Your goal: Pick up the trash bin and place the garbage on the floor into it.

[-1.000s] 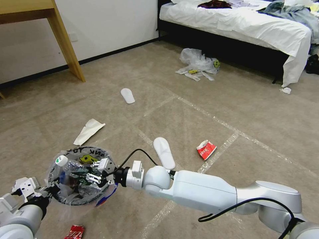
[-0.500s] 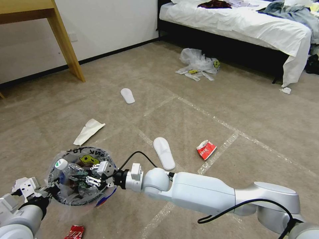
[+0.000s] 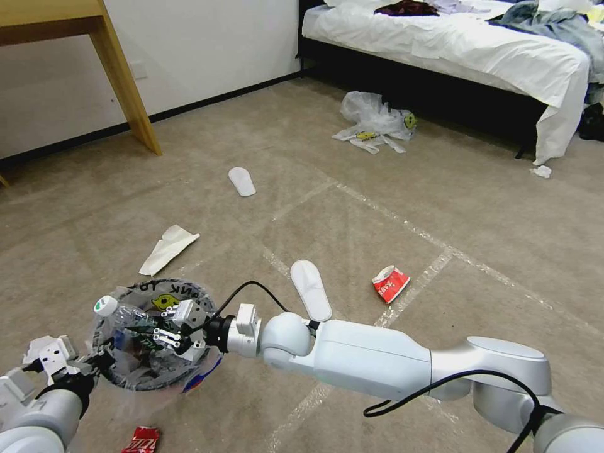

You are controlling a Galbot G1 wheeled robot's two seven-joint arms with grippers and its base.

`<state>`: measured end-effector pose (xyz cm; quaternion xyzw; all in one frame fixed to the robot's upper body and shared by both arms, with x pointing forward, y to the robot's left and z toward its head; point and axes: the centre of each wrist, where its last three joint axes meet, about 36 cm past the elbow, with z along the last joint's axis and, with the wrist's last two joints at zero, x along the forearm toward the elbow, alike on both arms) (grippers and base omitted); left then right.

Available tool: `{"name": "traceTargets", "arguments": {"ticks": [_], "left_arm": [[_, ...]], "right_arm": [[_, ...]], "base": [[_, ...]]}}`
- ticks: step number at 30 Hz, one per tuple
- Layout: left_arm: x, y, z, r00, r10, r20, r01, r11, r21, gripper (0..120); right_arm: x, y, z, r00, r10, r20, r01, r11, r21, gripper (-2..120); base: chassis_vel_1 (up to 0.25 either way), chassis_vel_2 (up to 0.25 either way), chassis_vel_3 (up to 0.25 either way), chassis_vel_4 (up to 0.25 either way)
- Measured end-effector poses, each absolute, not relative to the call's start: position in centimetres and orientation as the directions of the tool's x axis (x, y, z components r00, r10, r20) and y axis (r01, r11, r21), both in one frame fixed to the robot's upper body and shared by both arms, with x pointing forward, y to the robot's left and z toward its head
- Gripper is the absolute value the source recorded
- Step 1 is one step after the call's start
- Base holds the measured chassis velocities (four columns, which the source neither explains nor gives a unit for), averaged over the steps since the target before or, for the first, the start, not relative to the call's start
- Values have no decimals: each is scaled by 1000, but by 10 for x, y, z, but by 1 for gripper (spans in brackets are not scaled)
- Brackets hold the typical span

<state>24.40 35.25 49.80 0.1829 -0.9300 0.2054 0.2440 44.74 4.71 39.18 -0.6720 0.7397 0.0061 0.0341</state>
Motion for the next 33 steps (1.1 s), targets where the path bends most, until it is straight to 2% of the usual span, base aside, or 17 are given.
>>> {"name": "traceTargets", "arguments": {"ticks": [9, 11, 12, 14, 15, 17, 18, 20, 21, 22, 24, 26, 27, 29, 33], "left_arm": [[244, 352, 498, -815, -238, 529, -439, 849, -293, 1], [243, 352, 498, -814, -239, 529, -440, 849, -293, 1], [243, 352, 498, -814, -239, 529, -440, 849, -293, 1], [243, 352, 498, -814, -240, 529, -440, 849, -293, 1], [243, 352, 498, -814, -240, 529, -440, 849, -293, 1], [243, 353, 498, -814, -242, 529, -442, 848, -292, 1], [243, 353, 498, -814, -242, 529, -442, 848, -292, 1], [243, 354, 498, -813, -244, 528, -443, 848, -291, 1], [243, 354, 498, -813, -244, 528, -443, 848, -291, 1], [242, 354, 498, -813, -245, 528, -445, 847, -290, 1], [242, 354, 498, -813, -246, 528, -445, 847, -290, 1], [242, 355, 497, -812, -246, 530, -446, 847, -290, 1], [242, 355, 497, -812, -246, 530, -446, 847, -290, 1], [242, 355, 497, -811, -247, 531, -448, 846, -291, 1], [242, 355, 496, -810, -247, 531, -449, 845, -291, 1]], "right_arm": [[447, 48, 379, -108, -994, -35, -993, 109, -36, 19], [447, 48, 376, -111, -993, -31, -993, 112, -37, 30], [447, 48, 376, -111, -993, -31, -993, 112, -37, 30], [447, 48, 375, -112, -993, -29, -993, 113, -39, 41], [447, 48, 375, -112, -993, -29, -993, 113, -39, 41], [447, 49, 375, -112, -993, -28, -993, 113, -40, 52], [447, 49, 375, -112, -993, -28, -993, 113, -40, 52], [447, 49, 375, -112, -993, -29, -993, 113, -42, 64], [447, 49, 375, -112, -993, -29, -993, 113, -42, 64], [447, 50, 375, -112, -993, -29, -993, 113, -43, 71], [447, 50, 376, -112, -993, -29, -993, 113, -43, 74], [448, 50, 375, -112, -993, -30, -993, 113, -44, 85], [448, 50, 375, -112, -993, -30, -993, 113, -44, 85], [447, 50, 375, -112, -993, -30, -993, 113, -45, 95], [448, 49, 375, -112, -993, -30, -992, 113, -46, 99]], "base": [[0, 0, 0, 0], [0, 0, 0, 0], [0, 0, 0, 0], [0, 0, 0, 0], [0, 0, 0, 0], [0, 0, 0, 0], [0, 0, 0, 0], [0, 0, 0, 0], [0, 0, 0, 0], [0, 0, 0, 0], [0, 0, 0, 0], [0, 0, 0, 0], [0, 0, 0, 0], [0, 0, 0, 0], [0, 0, 0, 0]]}}
